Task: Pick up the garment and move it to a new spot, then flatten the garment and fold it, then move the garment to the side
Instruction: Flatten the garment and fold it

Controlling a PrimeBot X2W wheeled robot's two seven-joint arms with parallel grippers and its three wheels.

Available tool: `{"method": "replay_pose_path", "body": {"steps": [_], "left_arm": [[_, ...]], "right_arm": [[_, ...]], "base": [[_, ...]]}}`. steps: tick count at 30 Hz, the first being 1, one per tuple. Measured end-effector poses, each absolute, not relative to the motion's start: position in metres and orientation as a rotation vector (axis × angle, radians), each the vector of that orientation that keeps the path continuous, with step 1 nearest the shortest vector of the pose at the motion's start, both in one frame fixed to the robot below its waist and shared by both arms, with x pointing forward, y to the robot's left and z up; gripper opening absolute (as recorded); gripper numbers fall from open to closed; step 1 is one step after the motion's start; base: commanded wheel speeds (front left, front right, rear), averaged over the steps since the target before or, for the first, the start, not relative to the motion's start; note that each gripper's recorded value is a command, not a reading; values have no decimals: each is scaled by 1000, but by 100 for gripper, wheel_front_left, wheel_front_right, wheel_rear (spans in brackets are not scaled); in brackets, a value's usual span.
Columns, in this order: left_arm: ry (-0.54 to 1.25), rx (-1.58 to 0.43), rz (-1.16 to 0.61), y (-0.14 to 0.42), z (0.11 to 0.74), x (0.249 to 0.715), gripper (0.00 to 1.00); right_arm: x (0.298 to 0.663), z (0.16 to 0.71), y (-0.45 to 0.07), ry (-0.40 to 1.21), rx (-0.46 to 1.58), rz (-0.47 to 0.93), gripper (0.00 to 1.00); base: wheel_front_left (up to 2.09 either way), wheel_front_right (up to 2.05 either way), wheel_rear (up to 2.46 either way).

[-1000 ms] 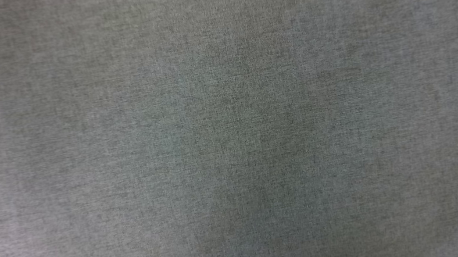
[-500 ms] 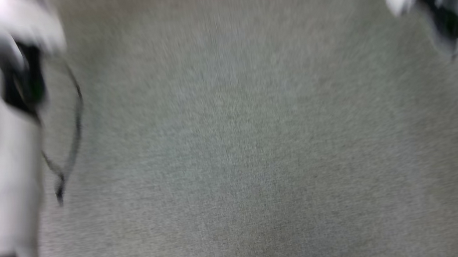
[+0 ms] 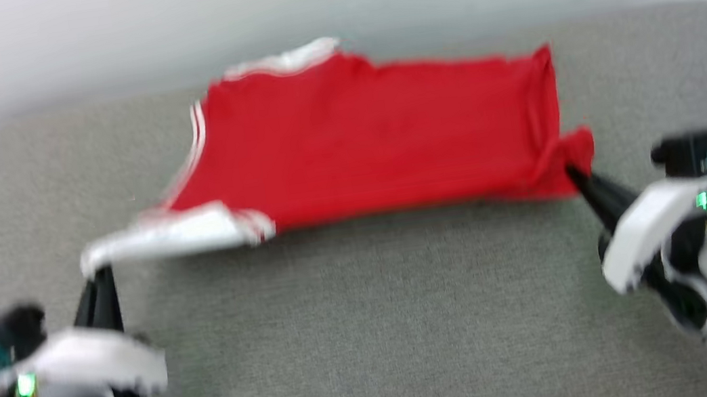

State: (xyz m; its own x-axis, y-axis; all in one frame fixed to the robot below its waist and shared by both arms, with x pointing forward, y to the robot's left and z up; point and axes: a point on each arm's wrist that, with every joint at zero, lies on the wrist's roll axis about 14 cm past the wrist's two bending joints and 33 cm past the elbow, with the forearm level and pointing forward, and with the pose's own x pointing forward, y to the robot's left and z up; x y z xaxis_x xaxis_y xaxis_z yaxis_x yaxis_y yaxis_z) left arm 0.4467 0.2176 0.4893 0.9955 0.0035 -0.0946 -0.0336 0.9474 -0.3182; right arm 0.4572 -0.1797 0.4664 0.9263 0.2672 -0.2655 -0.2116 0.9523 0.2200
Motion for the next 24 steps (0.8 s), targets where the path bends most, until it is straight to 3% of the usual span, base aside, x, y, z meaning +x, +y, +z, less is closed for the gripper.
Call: {"method": "replay_pose_path", "body": {"steps": [7, 14, 19, 24], "left_arm": [[188, -338, 110, 231, 474, 359, 0], [269, -379, 156, 231, 471, 303, 0], [267, -390, 153, 228, 479, 297, 0], [212, -395, 79, 213, 493, 327, 0]], "right_arm": [[390, 441, -182, 351, 238, 237, 0], [337, 421, -184, 413, 286, 203, 0], [325, 427, -184, 423, 293, 185, 0], [332, 434, -180, 449, 263, 185, 0]], "base": [[0, 0, 0], [0, 0, 0], [0, 0, 0], [0, 0, 0]]}}
